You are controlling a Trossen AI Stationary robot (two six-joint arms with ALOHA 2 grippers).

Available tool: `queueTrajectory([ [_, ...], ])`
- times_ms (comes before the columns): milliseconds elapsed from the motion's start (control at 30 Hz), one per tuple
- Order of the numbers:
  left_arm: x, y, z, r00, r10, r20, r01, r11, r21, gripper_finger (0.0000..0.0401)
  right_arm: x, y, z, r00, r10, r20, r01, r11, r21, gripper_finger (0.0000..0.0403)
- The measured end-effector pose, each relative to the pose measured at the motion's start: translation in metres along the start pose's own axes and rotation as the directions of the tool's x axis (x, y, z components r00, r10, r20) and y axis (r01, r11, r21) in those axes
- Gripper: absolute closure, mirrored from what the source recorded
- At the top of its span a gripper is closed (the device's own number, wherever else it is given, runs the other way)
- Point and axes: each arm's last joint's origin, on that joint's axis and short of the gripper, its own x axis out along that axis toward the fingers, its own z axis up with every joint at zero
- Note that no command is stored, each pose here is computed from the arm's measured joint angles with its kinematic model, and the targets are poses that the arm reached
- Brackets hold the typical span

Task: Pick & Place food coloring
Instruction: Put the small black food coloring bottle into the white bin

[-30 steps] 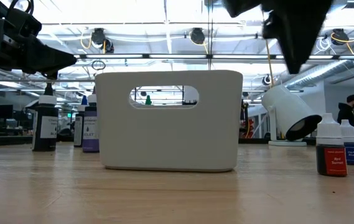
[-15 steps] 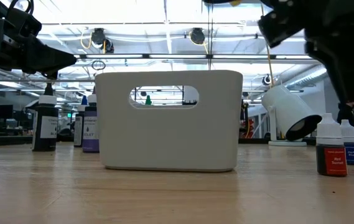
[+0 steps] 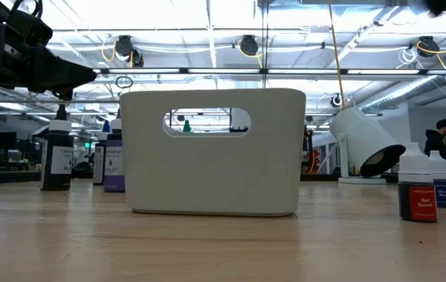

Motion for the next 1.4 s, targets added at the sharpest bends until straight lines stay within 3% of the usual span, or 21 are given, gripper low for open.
queueTrajectory([
  [167,0.0,0.0,0.0,1.0,0.0,0.0,0.0,1.0,0.0,0.0343,0.012,-0.012,-0.043,0.998,0.057,-0.033,-0.047,0.971,0.235,0.0261],
  [333,0.0,0.0,0.0,1.0,0.0,0.0,0.0,1.0,0.0,0.0343,0.036,-0.016,-0.062,0.994,0.103,-0.046,-0.082,0.94,0.331,0.0261],
  [433,0.0,0.0,0.0,1.0,0.0,0.0,0.0,1.0,0.0,0.0343,0.049,-0.017,-0.062,0.99,0.14,-0.012,-0.128,0.936,0.327,0.0261],
  [600,0.0,0.0,0.0,1.0,-0.001,0.0,0.001,1.0,0.0,0.0343,0.062,-0.024,-0.058,0.994,0.109,-0.007,-0.102,0.947,0.304,0.0261],
  [967,0.0,0.0,0.0,1.0,0.0,0.0,0.0,1.0,0.0,0.0343,0.069,-0.022,-0.058,0.989,0.144,-0.021,-0.131,0.943,0.305,0.0261],
  [1400,0.0,0.0,0.0,1.0,0.0,0.0,0.0,1.0,0.0,0.0343,0.082,-0.016,-0.056,0.993,0.104,-0.055,-0.083,0.953,0.292,0.0261],
])
